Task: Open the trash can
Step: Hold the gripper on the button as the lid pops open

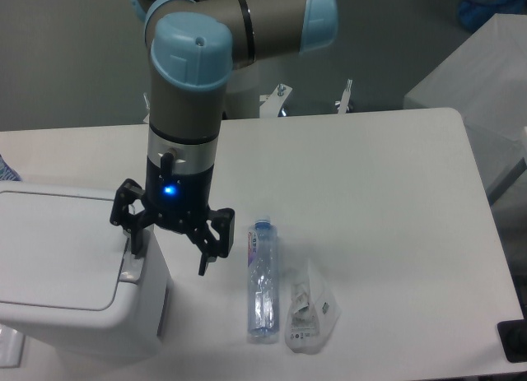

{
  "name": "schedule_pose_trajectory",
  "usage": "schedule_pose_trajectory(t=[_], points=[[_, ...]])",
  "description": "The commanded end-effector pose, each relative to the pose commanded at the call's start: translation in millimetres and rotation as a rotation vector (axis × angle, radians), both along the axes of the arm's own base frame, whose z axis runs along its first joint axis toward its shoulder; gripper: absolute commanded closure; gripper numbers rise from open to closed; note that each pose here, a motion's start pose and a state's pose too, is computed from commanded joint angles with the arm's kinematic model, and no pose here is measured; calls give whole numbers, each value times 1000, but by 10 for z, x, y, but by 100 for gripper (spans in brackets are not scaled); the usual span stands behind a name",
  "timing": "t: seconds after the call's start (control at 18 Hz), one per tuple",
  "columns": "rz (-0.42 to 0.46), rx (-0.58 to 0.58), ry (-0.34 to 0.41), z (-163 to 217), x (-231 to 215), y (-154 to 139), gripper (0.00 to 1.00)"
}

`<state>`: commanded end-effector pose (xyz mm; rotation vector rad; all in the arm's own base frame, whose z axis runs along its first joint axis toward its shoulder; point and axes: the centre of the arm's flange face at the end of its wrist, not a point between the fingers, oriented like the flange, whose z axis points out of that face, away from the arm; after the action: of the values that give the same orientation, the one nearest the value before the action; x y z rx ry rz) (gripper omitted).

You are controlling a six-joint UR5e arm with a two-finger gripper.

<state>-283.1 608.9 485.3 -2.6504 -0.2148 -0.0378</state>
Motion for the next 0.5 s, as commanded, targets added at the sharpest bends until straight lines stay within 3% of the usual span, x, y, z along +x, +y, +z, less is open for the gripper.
schedule_pose_trajectory(t=[0.5], points=[[24,11,12,111,-73,-32,0]])
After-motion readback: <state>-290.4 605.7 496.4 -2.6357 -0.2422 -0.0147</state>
